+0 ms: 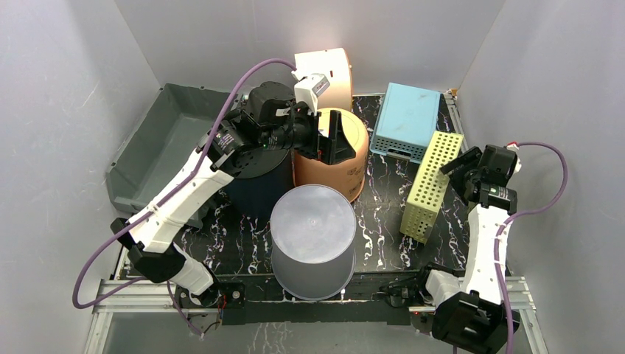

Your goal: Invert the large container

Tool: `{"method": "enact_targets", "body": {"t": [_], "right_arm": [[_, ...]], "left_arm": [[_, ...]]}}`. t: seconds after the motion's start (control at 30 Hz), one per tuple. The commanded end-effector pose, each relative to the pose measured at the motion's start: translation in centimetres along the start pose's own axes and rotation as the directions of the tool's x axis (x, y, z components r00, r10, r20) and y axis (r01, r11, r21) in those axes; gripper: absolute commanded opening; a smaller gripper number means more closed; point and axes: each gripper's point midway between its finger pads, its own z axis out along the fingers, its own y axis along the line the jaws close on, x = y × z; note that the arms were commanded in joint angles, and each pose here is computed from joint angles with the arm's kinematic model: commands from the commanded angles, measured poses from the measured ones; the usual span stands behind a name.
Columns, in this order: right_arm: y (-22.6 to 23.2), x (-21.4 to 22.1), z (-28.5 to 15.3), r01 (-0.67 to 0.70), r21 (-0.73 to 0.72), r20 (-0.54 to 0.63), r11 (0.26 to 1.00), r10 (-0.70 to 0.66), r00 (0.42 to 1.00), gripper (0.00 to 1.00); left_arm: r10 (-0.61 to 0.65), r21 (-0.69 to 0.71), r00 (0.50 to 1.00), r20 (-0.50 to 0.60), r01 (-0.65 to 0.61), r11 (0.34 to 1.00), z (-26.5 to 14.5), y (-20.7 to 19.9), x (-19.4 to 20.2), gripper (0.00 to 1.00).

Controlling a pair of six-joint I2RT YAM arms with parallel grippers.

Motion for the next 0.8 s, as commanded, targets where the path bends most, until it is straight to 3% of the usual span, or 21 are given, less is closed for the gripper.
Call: {"method": "enact_targets", "body": {"t": [0.0,0.13,0.27,0.33,0.47,0.6,0.77], "right_arm": [[0.4,1.9,-1.0,0.078,-0.048,-0.115,0.996,-0.083,0.99,0.61],[1.1,2.2,-0.7,0.058,-0.082,-0.137,0.995,-0.069,0.988,0.4],[2.9,3.0,-0.8,0.007,-0.178,-0.18,0.984,-0.04,0.983,0.08],[4.4,3.4,-1.0,-0.021,-0.259,-0.212,0.966,-0.035,0.977,0.01],[7.8,4.3,-1.5,-0.078,-0.454,-0.281,0.888,-0.059,0.958,0.0],[11.6,4.3,-3.6,-0.155,-0.649,-0.327,0.745,-0.089,0.941,0.0],[15.3,4.0,-6.8,-0.195,-0.763,-0.351,0.616,-0.141,0.926,0.0]], "left_arm": [[0.009,0.049,0.999,0.042,-0.011,0.999,-0.9,-1.4,-1.4,0.98],[0.007,0.052,0.999,0.05,-0.01,0.999,-1.3,-1.5,-1.4,0.98],[0.011,0.041,0.998,0.054,-0.014,0.999,-1.7,-1.3,-1.3,0.98],[0.014,0.042,0.999,0.052,-0.017,0.999,-1.8,-1.4,-1.2,0.98],[0.019,0.077,1.0,0.023,-0.021,0.997,-1.6,-1.8,-0.7,0.98],[0.008,0.067,1.0,0.021,-0.009,0.998,-1.6,-1.6,-0.4,0.98],[0.009,0.069,1.0,0.013,-0.01,0.998,-1.0,-1.6,-0.6,0.98]]}}
